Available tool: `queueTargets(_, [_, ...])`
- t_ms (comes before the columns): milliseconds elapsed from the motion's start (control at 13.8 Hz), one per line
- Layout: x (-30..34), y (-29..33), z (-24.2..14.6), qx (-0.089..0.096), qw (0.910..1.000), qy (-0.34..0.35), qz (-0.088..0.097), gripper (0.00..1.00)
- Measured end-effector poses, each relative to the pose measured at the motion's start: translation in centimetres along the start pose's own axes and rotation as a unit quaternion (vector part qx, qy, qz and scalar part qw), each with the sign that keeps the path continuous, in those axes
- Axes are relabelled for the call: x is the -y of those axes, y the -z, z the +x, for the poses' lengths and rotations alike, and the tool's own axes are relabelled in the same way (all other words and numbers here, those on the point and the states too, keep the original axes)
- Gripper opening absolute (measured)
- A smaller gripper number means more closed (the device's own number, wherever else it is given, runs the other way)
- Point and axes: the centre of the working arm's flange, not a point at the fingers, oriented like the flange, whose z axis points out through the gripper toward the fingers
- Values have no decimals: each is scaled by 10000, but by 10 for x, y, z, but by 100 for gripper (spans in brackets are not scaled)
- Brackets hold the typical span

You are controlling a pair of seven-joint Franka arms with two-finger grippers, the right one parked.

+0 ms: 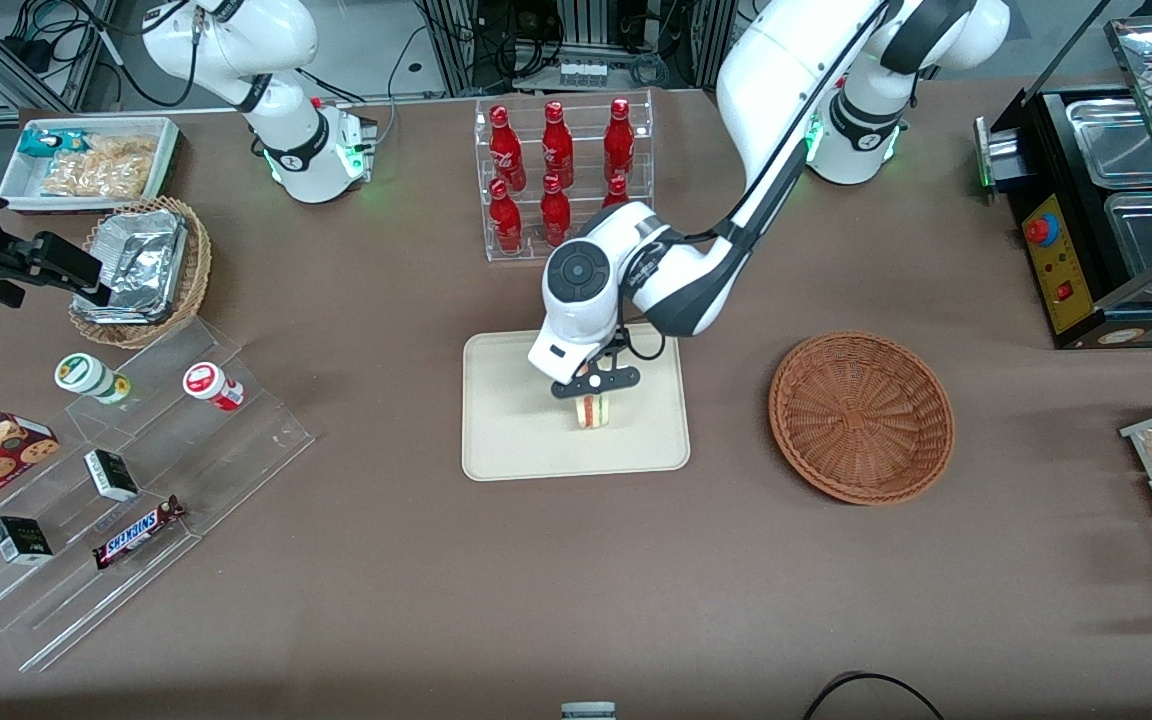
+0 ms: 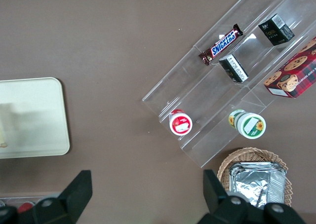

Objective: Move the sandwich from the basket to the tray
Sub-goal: 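Lower the sandwich onto the tray with the left gripper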

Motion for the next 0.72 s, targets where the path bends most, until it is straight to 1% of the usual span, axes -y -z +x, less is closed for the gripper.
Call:
queueTargets(435, [-13,-15,5,-25,10000,-25,-84,15])
queueTargets(725, [-15,-23,7,-15,10000,-18,-87,15])
